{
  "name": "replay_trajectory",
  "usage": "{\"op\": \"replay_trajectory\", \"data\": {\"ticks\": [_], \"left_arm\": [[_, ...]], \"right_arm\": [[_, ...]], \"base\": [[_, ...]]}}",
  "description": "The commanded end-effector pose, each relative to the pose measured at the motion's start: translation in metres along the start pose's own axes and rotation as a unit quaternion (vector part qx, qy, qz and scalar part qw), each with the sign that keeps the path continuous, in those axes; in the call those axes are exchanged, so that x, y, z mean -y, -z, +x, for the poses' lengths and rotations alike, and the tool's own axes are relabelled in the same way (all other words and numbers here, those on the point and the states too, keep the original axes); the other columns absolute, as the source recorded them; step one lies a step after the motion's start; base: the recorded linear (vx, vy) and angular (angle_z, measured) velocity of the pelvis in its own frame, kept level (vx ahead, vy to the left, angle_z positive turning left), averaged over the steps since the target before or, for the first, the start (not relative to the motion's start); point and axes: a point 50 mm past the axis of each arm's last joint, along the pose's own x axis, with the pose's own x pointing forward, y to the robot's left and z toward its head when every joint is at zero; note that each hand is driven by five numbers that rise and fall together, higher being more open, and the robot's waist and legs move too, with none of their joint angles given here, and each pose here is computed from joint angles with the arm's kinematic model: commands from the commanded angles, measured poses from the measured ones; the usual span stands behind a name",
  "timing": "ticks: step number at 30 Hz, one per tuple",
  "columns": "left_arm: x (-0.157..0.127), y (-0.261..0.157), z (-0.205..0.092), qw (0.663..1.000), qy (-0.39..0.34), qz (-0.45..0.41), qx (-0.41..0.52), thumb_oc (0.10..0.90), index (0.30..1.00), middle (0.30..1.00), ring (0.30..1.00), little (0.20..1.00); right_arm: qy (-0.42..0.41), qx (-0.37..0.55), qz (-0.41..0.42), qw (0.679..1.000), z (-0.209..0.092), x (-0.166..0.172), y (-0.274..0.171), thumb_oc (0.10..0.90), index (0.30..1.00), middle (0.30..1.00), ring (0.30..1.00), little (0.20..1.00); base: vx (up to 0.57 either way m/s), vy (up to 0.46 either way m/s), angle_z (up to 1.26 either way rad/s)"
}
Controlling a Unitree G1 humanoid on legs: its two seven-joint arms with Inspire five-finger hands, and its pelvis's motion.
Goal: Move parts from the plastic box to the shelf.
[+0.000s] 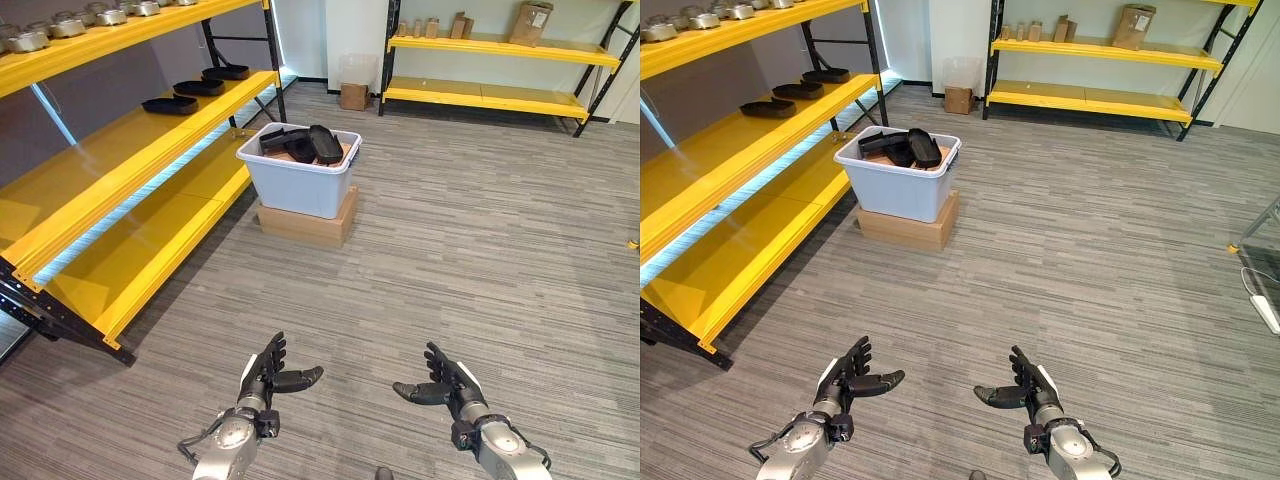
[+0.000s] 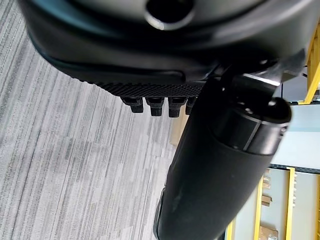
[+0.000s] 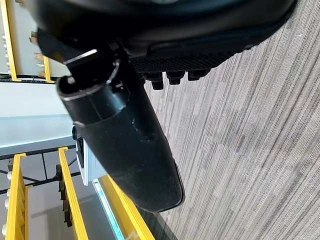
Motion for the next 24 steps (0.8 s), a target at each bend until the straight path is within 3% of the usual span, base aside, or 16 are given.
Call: {"op": "replay_trajectory", "data": {"ticks": [1,24], "left_arm": [[-0.0093,-0.0369,0.0128,0.997,-0.006,0.015,0.079,0.900,1.000,1.000,1.000,1.000],[-0.0108,-0.0357,0.0130,0.997,-0.012,0.022,0.076,0.900,1.000,1.000,1.000,1.000]], "right_arm": [[-0.013,0.099,0.002,0.995,0.0117,-0.0019,-0.0442,0.900,1.000,1.000,1.000,1.000],[-0.010,0.095,0.003,0.995,0.0115,-0.0005,-0.0433,0.900,1.000,1.000,1.000,1.000]], "base": [[0.00,0.000,0.00],[0.00,0.000,0.00]]}}
